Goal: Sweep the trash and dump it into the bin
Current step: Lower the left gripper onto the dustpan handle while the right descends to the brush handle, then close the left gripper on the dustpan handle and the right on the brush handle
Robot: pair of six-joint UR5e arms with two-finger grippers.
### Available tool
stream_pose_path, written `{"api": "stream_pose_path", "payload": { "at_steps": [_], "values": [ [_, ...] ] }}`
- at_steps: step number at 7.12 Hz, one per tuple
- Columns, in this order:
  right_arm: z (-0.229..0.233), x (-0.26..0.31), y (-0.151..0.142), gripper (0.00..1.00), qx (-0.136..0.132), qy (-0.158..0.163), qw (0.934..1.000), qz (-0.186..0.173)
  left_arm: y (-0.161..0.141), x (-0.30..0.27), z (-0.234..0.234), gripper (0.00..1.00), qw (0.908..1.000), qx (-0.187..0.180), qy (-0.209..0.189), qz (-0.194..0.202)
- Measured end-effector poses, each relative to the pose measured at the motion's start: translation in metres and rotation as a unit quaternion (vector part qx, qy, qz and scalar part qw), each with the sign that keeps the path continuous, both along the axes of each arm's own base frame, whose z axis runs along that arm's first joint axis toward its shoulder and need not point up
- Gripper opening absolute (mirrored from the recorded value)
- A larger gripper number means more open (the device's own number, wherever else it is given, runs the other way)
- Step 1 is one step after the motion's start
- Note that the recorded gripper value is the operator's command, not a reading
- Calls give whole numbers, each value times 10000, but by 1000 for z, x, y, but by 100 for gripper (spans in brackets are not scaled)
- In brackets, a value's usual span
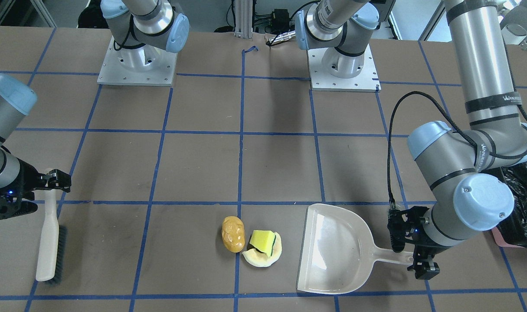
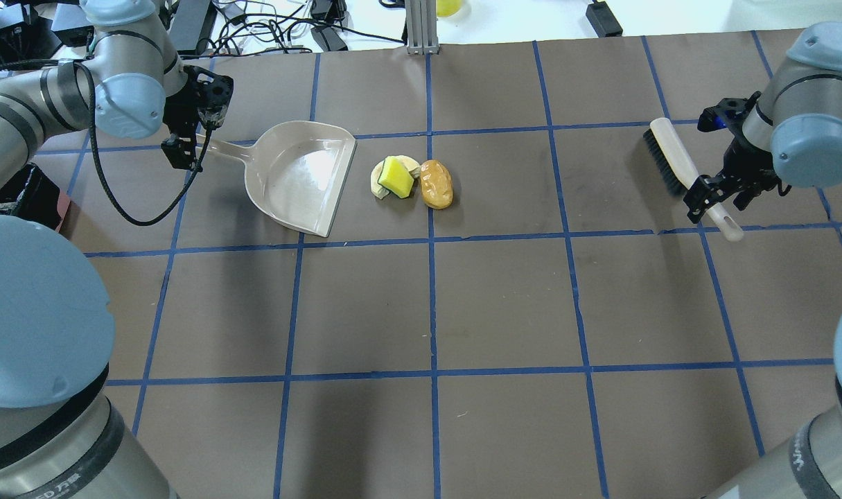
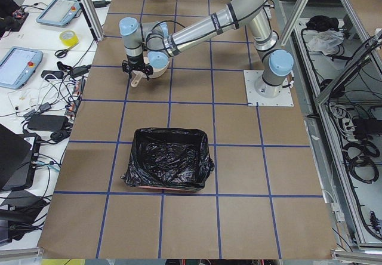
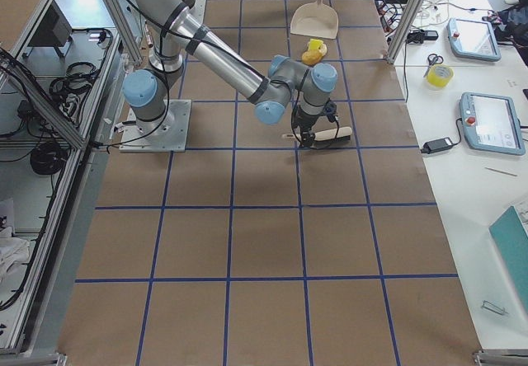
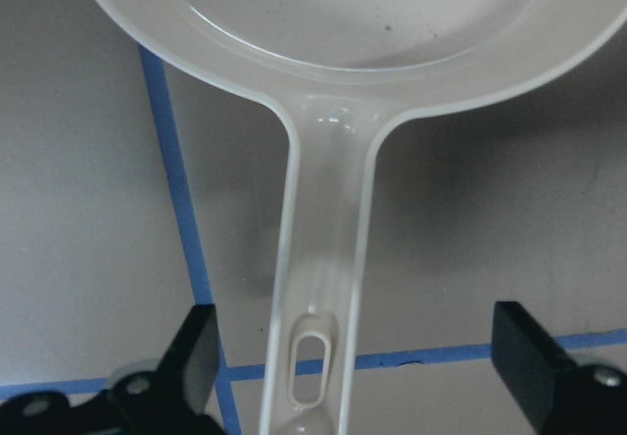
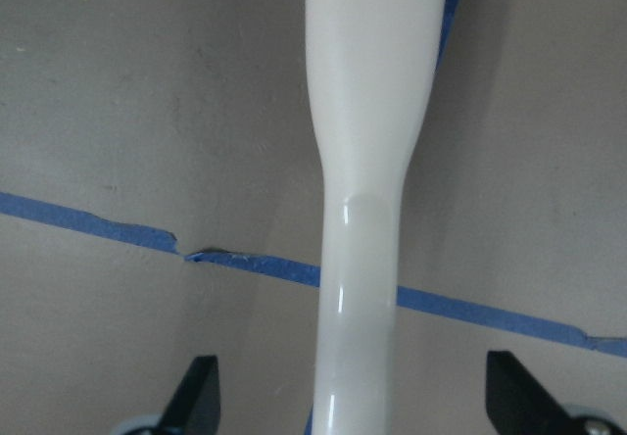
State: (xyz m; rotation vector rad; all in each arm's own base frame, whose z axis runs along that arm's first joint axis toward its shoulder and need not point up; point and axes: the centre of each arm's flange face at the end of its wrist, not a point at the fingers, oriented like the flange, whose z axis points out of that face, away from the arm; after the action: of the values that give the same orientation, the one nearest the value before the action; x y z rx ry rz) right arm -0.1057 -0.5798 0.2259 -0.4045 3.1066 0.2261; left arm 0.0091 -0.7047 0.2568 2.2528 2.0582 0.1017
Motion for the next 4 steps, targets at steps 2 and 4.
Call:
{"api": "stream_pose_path", "payload": {
  "at_steps": [2, 4],
  "values": [
    [-2, -1, 1, 68, 37, 15, 10000, -14, -3, 1, -4, 91, 10000, 1, -16, 76],
    [-3, -1, 1, 44, 42, 15, 10000, -37, -5, 1, -11, 66, 10000, 21, 20, 92]
  ]
}}
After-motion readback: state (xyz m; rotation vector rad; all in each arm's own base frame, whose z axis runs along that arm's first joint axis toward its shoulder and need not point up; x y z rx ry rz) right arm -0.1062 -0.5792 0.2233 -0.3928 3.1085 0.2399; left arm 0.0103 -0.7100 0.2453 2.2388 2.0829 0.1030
